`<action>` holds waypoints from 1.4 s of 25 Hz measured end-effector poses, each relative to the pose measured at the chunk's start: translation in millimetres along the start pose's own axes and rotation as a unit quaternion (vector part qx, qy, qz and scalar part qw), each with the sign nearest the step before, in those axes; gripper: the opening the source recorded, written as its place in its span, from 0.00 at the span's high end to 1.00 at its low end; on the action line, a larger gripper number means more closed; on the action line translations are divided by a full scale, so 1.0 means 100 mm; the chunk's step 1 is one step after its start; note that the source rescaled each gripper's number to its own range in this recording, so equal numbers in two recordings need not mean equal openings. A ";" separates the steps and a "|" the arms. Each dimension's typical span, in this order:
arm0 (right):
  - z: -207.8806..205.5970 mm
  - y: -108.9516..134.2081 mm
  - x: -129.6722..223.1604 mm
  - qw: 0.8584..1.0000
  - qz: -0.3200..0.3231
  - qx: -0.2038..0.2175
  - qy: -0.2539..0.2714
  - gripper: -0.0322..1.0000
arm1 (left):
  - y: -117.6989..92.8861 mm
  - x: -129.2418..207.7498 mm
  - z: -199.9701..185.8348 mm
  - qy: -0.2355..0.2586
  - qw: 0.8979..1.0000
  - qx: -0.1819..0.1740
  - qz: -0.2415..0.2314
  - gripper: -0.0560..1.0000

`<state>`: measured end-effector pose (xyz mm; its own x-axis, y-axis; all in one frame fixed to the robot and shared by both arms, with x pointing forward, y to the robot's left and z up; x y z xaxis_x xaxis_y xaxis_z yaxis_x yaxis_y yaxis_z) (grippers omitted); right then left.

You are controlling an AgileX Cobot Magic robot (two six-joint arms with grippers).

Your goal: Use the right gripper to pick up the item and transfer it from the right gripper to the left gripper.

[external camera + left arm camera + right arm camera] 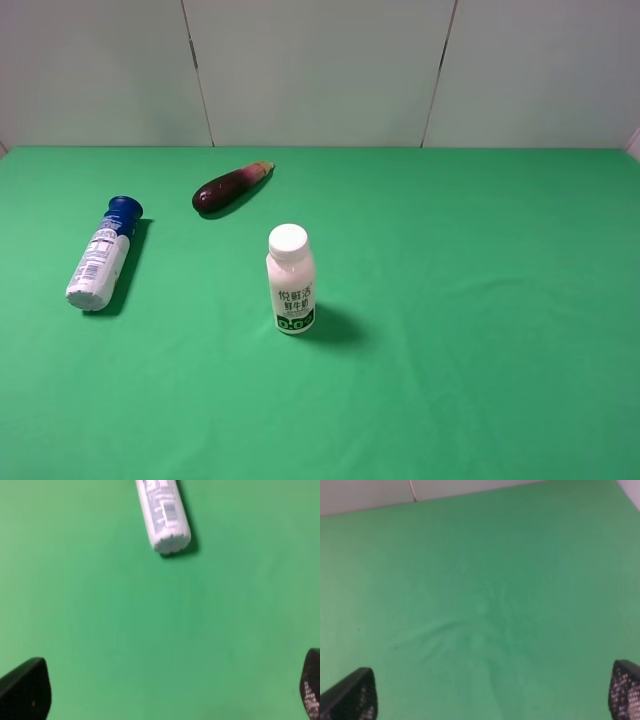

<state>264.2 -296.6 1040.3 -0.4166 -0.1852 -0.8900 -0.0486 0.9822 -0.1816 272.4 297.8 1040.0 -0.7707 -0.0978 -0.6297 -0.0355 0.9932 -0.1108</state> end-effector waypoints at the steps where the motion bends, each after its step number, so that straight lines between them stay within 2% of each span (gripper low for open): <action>1: 0.00 0.00 0.00 1.000 0.000 0.000 0.000 0.00 | 0.00 0.04 0.00 -0.004 1.000 0.002 0.000 0.00; 5: 0.00 0.00 0.00 1.000 0.000 0.000 0.000 0.00 | -0.02 0.23 0.03 -0.026 0.999 0.028 -0.005 0.00; 11: 0.00 0.00 0.00 1.000 0.000 0.000 0.000 0.00 | -0.08 0.30 -0.02 -0.100 0.992 0.071 -0.011 0.00; 14: 0.00 0.00 0.00 1.000 0.000 0.000 0.000 0.00 | -0.12 0.31 -0.01 -0.109 0.990 0.092 -0.016 0.00; 35: 0.00 0.00 0.00 1.000 0.000 0.000 0.000 0.00 | -0.13 0.30 -0.02 -0.116 0.988 0.096 -0.016 0.00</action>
<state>264.2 -296.6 1040.4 -0.4157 -0.1852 -0.8904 -0.0484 0.9822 -0.1817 248.6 282.5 1023.8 -0.6034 -0.1625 -0.7807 0.0809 0.9615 -0.2626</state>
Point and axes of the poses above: a point on each arm's last joint axis where the gripper is mounted, z pointing out along that axis toward the gripper, y along the wrist's bending axis when the last joint is at zero, x = y × z, the point moved 3 cm from there along z, pointing out along that axis toward the gripper, and after that the axes turned 15 degrees about -z, right-handed, at the moved point
